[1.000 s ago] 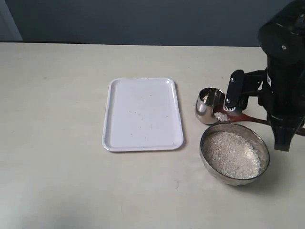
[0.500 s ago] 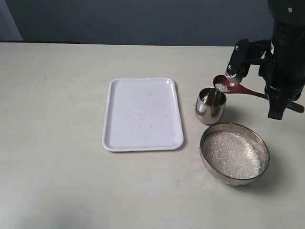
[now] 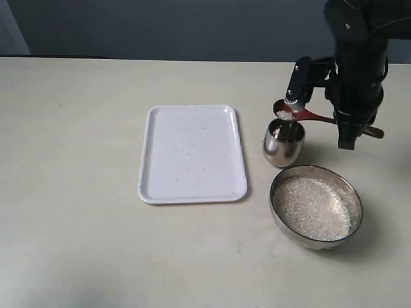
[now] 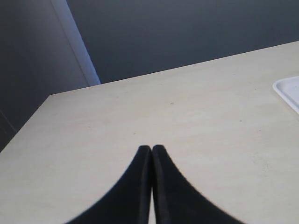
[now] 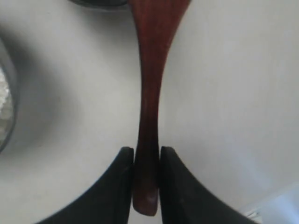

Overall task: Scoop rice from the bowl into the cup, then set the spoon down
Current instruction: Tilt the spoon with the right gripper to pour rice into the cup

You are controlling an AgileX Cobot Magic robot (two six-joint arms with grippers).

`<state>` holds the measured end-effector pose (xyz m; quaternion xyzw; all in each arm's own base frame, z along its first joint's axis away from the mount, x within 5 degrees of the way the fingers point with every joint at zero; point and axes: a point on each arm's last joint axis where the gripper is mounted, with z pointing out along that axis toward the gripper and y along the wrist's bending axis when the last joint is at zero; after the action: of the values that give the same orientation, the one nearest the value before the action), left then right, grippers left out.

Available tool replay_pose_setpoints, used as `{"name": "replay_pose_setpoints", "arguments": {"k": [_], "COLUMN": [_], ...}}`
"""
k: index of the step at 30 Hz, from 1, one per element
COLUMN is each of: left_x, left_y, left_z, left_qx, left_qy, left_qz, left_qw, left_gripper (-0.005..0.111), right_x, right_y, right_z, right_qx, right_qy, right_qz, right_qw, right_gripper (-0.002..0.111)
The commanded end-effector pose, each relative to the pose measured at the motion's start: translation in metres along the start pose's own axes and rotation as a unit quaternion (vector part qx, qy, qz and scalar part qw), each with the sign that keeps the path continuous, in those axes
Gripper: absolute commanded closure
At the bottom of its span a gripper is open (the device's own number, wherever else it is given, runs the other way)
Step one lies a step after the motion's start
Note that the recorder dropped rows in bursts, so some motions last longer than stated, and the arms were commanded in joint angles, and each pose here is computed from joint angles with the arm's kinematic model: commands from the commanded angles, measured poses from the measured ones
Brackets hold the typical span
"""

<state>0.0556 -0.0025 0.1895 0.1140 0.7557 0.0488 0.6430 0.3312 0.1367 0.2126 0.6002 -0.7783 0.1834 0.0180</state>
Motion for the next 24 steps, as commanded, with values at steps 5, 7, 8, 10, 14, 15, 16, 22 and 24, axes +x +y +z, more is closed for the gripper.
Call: {"name": "replay_pose_setpoints", "arguments": {"k": [5, 7, 8, 10, 14, 15, 16, 22, 24], "left_x": [-0.0022, -0.0022, -0.0022, -0.0022, -0.0022, -0.0022, -0.0022, -0.0022, -0.0022], "left_y": [0.0002, 0.0002, 0.0002, 0.0002, 0.0002, 0.0002, 0.0002, 0.0002, 0.0002], "left_z": [-0.0006, -0.0006, -0.0006, -0.0006, -0.0006, -0.0006, -0.0006, -0.0006, -0.0006], "left_qx": [-0.001, -0.001, -0.001, -0.001, -0.001, -0.001, -0.001, -0.001, -0.001], "left_qy": [-0.01, -0.01, -0.01, -0.01, -0.01, -0.01, -0.01, -0.01, -0.01], "left_qz": [-0.005, -0.005, -0.005, -0.005, -0.005, -0.005, -0.005, -0.005, -0.005], "left_qw": [1.0, 1.0, 1.0, 1.0, 1.0, 1.0, 1.0, 1.0, 1.0], "left_gripper": [0.106, 0.106, 0.106, 0.106, 0.106, 0.106, 0.106, 0.106, 0.106], "right_x": [0.0018, 0.0009, 0.0004, 0.0001, 0.0004, -0.0003, -0.0003, 0.0013, 0.0021], "right_y": [-0.0148, -0.0146, -0.0141, -0.0138, -0.0134, -0.0129, -0.0129, -0.0118, -0.0117], "right_z": [0.0061, 0.0074, 0.008, 0.0083, 0.0083, 0.0081, 0.0081, 0.0081, 0.0081], "right_qx": [0.061, 0.059, 0.056, 0.055, 0.052, 0.052, 0.052, 0.047, 0.046], "right_qy": [0.032, 0.031, 0.03, 0.029, 0.03, 0.029, 0.029, 0.037, 0.041], "right_qz": [-0.017, -0.017, -0.016, -0.015, -0.015, -0.014, -0.011, 0.009, 0.012], "right_qw": [0.998, 0.998, 0.998, 0.998, 0.998, 0.998, 0.998, 0.998, 0.998], "right_gripper": [0.109, 0.109, 0.109, 0.109, 0.109, 0.109, 0.109, 0.109, 0.109]}}
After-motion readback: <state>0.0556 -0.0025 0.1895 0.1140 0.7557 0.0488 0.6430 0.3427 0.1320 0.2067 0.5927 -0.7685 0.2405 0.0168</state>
